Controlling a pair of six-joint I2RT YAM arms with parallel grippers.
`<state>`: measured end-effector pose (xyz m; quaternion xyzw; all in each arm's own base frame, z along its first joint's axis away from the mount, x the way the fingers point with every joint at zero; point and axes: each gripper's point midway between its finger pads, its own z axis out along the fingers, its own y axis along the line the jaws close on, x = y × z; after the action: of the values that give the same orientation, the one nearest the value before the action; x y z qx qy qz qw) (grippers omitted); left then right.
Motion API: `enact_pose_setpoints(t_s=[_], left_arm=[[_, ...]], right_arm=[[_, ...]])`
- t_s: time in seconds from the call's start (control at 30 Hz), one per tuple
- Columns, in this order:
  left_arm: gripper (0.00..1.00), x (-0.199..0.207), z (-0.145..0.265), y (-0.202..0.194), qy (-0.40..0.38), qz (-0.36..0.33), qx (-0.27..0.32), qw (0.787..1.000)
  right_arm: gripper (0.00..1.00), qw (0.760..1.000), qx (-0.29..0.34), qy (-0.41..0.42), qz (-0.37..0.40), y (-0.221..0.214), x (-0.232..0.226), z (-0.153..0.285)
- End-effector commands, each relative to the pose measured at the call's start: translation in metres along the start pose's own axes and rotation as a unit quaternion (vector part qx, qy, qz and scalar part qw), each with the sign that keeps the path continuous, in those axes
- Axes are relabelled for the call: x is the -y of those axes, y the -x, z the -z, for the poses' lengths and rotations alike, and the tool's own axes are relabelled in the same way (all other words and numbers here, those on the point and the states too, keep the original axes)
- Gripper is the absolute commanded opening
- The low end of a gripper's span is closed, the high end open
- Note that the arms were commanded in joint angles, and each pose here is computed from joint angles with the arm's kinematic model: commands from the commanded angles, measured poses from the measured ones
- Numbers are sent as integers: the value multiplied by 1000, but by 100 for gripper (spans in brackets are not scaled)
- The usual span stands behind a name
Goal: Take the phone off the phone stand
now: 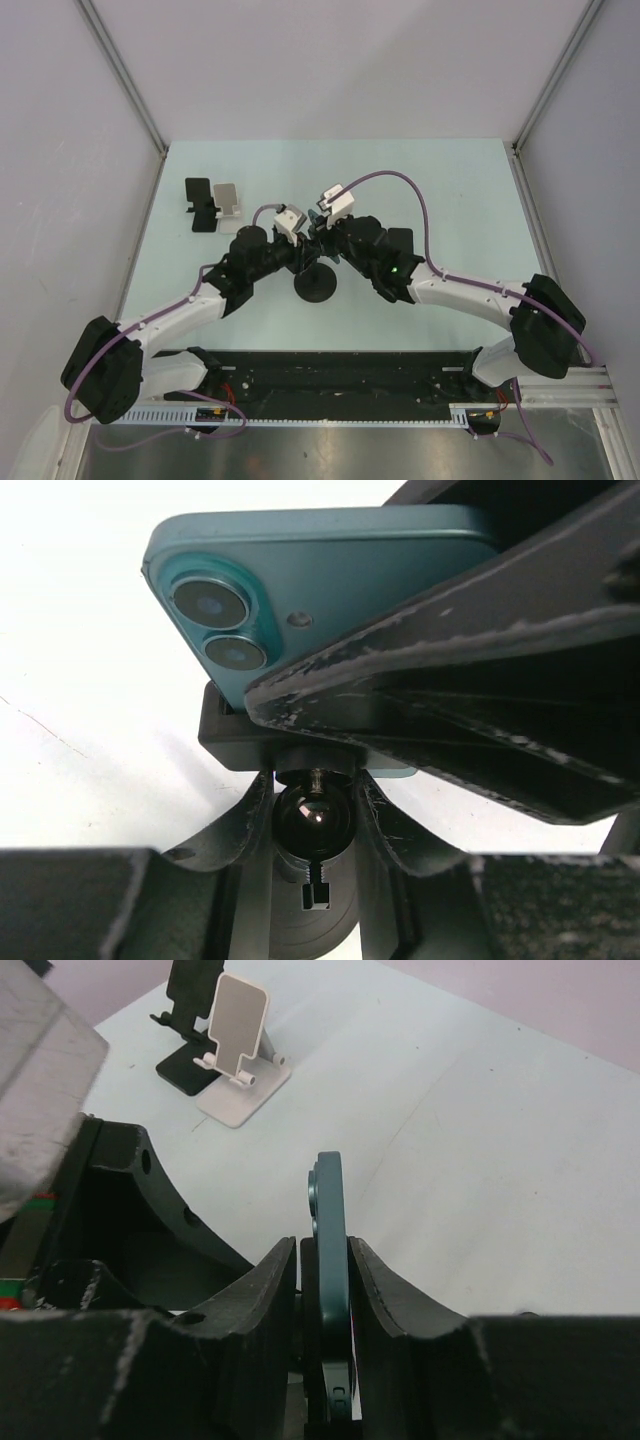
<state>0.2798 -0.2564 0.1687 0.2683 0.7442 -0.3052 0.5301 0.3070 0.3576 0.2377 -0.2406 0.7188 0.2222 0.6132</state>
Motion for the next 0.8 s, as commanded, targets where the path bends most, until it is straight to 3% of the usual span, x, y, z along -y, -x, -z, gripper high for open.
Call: enact_pose_setpoints(t_s=[0.0,0.07,0.13,0.23,0.33,0.47,0.57,0.77], left_arm=[[0,1,3,18,5,-14,33,999],[0,1,3,17,6,-12,32,999],[0,-3,3,17,15,-9,33,999],[0,-16,4,15,56,4,34,998],[0,-33,8,11,108,28,30,993],[0,-81,25,4,257,55,12,965],[0,-102,37,-8,321,83,-5,943],[0,-119,50,-22,367,97,-22,925]], right_arm=[[32,999,36,-7,-2,16,2,-9],[31,999,31,-10,-1,12,3,-10],[22,1000,24,-11,1,9,4,-9],[0,1000,18,-10,20,11,5,-3],[0,999,9,-2,33,15,5,9],[0,999,-21,4,48,10,8,24],[0,996,-48,10,69,-1,9,32],[0,996,-37,36,73,13,2,46]])
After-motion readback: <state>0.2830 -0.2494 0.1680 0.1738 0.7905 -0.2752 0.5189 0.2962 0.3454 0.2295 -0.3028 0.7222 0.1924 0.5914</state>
